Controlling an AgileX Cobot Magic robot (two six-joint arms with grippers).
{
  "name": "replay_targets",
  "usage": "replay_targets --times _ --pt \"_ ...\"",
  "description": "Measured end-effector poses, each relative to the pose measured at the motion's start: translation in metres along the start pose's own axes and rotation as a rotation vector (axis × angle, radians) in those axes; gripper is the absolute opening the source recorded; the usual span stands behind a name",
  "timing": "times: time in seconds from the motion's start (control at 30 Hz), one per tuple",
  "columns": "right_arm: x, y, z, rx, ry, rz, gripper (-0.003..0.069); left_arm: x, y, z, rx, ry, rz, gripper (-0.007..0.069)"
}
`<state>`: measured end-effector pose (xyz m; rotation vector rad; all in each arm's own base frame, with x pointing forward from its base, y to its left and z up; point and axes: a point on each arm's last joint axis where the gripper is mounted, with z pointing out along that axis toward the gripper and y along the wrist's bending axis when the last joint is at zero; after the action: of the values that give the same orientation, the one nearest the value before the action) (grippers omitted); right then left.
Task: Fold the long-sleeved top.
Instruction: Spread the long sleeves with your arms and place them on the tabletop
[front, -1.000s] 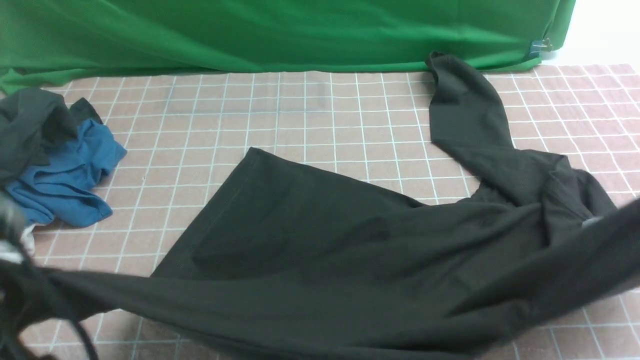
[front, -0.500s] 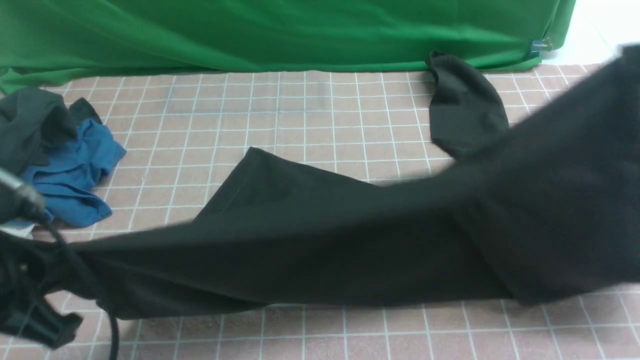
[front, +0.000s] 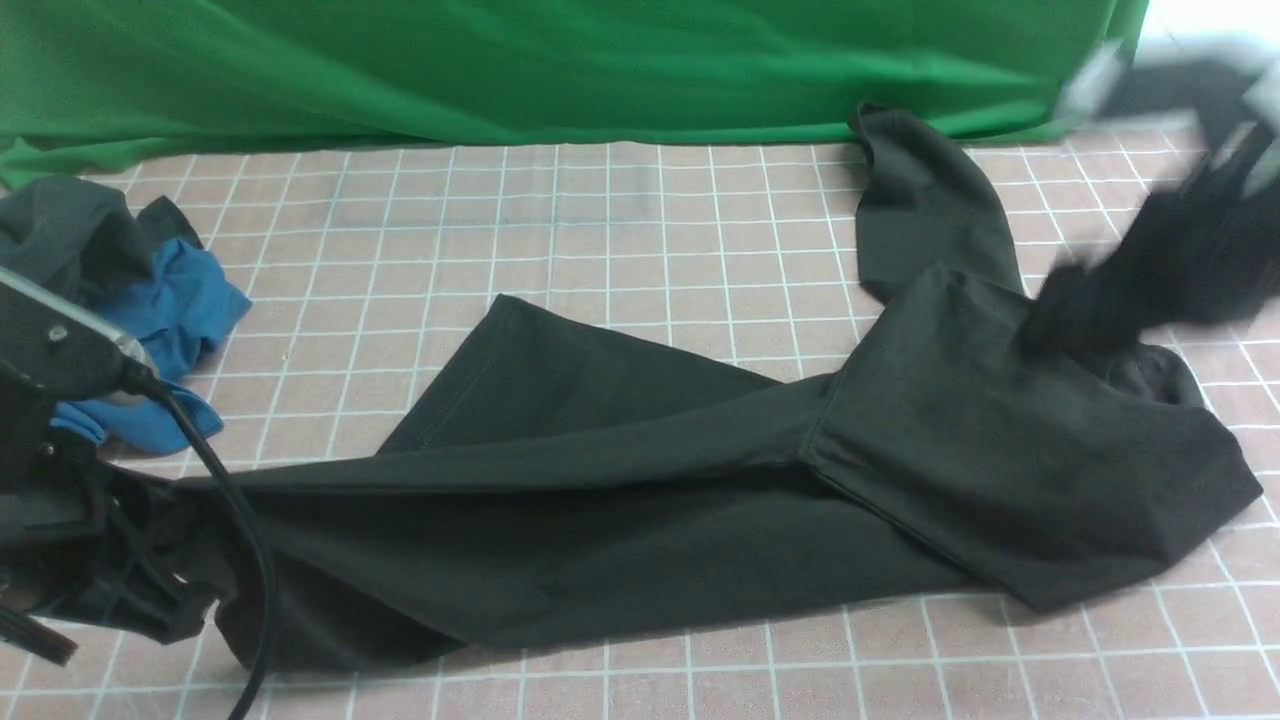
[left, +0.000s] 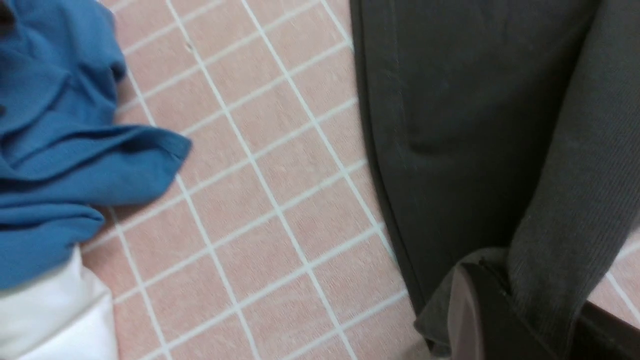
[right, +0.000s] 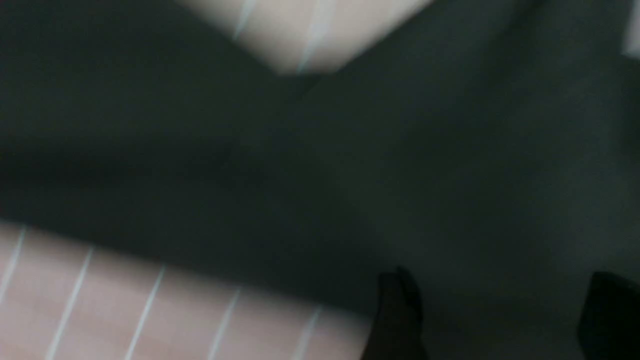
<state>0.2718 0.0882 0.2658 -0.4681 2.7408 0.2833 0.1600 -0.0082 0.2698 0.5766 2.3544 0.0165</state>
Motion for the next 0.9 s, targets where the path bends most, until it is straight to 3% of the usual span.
replay_targets --times 0.1,0.23,0.57,0.9 --pt "0.034 0.033 0.038 0.035 0.101 -0.206 0.0468 0.000 -0.001 0.000 0.004 -0.004 -0.009 0.0021" --pt "0.047 0.039 0.063 0.125 0.107 -0.334 0.0467 0.000 -0.001 0.001 0.008 -0.008 -0.015 0.0021" --pt "0.047 0.006 0.102 0.197 0.191 -0.266 0.0456 0.000 -0.001 0.001 0.015 -0.010 -0.023 0.0021" --pt "0.052 -0.001 0.099 0.218 0.279 -0.244 0.0237 0.000 -0.002 0.001 0.020 -0.007 -0.025 0.0021"
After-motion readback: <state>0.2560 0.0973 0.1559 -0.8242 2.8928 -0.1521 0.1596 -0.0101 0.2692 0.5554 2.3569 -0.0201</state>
